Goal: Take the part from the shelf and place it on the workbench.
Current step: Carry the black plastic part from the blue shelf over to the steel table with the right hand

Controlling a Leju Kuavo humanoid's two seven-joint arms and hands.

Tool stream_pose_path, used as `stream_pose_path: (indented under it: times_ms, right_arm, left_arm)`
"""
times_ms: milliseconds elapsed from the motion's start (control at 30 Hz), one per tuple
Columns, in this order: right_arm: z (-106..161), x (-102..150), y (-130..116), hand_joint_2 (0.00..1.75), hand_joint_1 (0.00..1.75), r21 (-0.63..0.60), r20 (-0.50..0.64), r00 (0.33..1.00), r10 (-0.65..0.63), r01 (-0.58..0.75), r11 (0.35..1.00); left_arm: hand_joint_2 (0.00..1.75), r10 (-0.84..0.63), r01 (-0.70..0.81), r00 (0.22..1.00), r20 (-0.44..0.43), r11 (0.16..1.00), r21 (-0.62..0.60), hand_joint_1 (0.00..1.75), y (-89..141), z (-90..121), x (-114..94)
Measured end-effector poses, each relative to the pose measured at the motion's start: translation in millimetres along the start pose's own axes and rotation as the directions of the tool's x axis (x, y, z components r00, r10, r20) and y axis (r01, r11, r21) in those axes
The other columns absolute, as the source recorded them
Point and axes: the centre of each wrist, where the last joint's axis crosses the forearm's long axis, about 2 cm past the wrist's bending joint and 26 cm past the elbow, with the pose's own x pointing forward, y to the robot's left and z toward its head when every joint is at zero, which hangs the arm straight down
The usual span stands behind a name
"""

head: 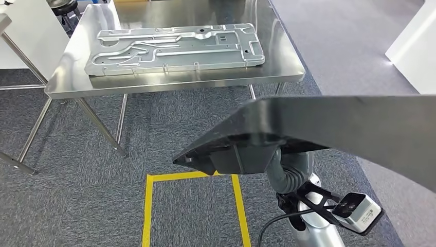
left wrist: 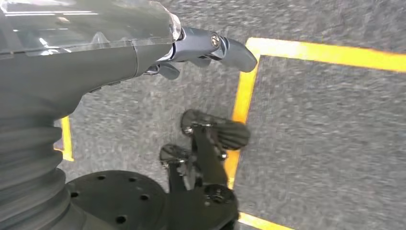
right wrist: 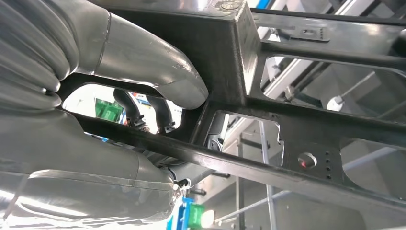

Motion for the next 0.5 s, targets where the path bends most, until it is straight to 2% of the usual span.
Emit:
stream_pose_path:
  times_ms: [500]
  right_arm:
    - [1.2, -0.1, 0.0, 1.75, 1.75, -0.002, -0.002, 1.000, -0.001, 0.001, 1.000]
  left_arm:
    - [1.75, 0.013, -0.013, 1.000, 0.003, 1.000, 0.004, 0.00, -1.9, -0.4, 1.5]
